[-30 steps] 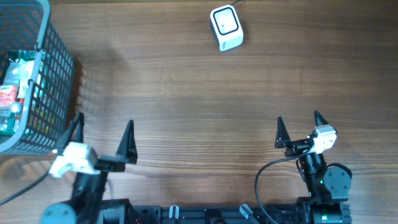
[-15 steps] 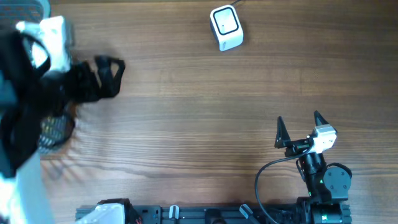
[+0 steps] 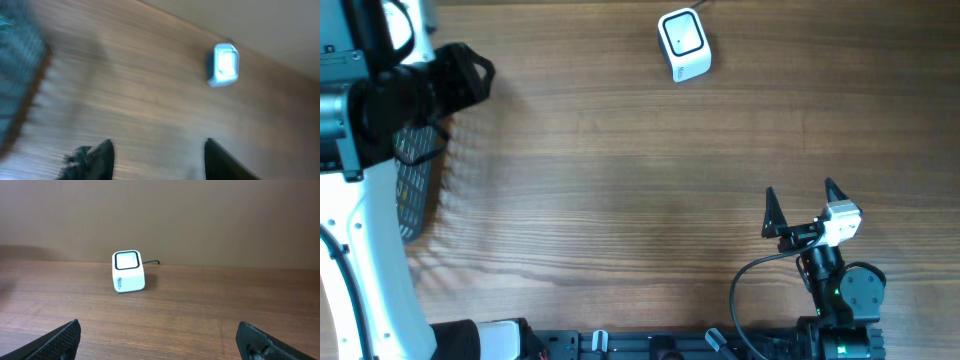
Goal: Scan the item barcode
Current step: 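Move the left gripper over the grey basket and reach inside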
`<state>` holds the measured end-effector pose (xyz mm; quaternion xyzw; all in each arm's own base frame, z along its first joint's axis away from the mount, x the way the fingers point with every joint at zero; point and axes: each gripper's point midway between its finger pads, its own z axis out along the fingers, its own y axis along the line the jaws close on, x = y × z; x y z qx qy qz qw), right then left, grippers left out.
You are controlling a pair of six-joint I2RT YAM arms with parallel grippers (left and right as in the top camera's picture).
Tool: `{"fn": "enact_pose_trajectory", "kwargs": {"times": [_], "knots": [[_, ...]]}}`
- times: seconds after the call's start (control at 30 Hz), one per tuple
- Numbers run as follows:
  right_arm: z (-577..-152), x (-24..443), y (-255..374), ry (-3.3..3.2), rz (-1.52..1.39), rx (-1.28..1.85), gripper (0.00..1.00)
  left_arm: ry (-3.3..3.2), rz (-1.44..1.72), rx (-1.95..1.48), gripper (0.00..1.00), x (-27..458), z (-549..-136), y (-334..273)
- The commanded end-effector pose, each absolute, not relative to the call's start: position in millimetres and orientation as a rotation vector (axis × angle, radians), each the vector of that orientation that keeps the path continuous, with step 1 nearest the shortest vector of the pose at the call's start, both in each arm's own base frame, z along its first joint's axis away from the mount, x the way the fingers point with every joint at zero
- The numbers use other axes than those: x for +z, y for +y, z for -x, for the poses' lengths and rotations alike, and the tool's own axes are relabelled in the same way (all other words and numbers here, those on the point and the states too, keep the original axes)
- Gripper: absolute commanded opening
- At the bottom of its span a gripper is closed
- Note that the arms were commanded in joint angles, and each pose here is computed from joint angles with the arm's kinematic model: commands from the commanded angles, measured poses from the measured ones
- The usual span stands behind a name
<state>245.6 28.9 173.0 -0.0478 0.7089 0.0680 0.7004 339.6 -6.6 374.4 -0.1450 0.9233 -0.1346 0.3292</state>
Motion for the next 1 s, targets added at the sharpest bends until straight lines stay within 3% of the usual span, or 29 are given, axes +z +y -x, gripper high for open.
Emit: {"fn": "enact_pose_trajectory", "kwargs": {"times": [0.0,0.1,0.2,0.37,0.57,0.97], "knots": [[-245.5,174.7,27.5,1.571,0.102,0.144,1.0,2.306,0.61,-0.146,0.55,383.6,-346.0,50.6],[-245.5,174.7,27.5,1.571,0.102,0.143,1.0,2.21,0.713,-0.043,0.57,393.9,-348.2,91.3],[-245.5,174.7,27.5,1.571,0.102,0.144,1.0,2.123,0.883,0.108,0.87,398.2,-331.4,149.1],[-245.5,174.7,27.5,1.571,0.102,0.143,1.0,1.99,1.093,0.22,1.0,405.0,-297.0,219.4],[-245.5,174.7,27.5,1.571,0.102,0.144,1.0,1.91,1.206,0.285,1.0,406.0,-275.6,259.7],[-245.5,174.7,27.5,1.571,0.102,0.143,1.0,1.969,1.259,0.285,1.0,360.6,-311.8,300.2]]}}
